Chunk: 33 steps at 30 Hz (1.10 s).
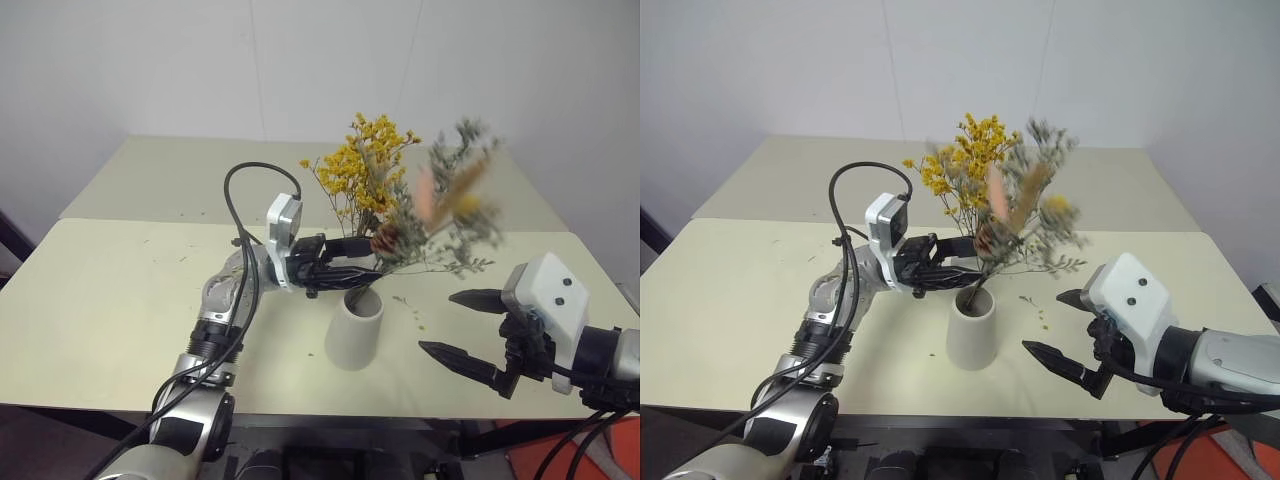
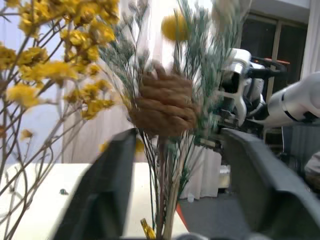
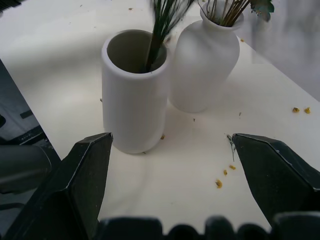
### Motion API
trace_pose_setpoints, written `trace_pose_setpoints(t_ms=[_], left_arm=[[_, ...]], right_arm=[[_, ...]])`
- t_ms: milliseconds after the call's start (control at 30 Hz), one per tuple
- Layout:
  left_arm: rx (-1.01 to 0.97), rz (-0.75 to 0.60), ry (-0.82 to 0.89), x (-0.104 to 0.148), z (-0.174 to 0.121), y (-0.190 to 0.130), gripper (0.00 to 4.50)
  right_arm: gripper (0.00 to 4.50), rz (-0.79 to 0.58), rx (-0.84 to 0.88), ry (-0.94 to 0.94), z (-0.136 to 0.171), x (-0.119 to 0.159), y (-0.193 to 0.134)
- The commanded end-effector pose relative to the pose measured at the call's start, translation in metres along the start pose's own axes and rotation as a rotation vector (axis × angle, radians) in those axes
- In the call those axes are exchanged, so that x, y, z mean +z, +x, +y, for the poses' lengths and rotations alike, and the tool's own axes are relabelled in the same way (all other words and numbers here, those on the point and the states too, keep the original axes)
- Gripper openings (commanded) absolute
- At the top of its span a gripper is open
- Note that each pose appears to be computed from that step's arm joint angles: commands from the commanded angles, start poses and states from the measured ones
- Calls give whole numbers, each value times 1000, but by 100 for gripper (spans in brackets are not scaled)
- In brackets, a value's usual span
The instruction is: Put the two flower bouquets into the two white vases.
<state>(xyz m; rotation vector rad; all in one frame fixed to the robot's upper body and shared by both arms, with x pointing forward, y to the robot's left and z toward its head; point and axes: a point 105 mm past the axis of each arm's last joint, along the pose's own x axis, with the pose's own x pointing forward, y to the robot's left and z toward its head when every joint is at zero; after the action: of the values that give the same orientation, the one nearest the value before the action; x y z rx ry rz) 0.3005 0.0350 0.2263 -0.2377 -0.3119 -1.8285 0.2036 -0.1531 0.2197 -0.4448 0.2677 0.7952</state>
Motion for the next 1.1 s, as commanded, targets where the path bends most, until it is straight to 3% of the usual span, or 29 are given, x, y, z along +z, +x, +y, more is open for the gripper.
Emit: trace_pose_setpoints(t_ms=[33,367,700,800,933,1100], left_arm=[[-33,-5,41,12,-10,-6,388],[75,90,53,15,-13,-37,388],[260,177,182,47,-22,-89,388],[324,212,209,57,-22,-104,388],[430,400,302,63,-25,-130,388],[436,479,332,69,-43,-138,388]], right_arm=[[450,-41,-18,-26,-2,7,-1],[450,-43,-22,-31,-5,5,1],[450,-38,-33,-25,-11,6,-8],[450,-34,-41,-21,-16,6,-18],[450,12,-20,-26,-20,-3,-47],[450,9,-10,-30,-25,-11,-73]])
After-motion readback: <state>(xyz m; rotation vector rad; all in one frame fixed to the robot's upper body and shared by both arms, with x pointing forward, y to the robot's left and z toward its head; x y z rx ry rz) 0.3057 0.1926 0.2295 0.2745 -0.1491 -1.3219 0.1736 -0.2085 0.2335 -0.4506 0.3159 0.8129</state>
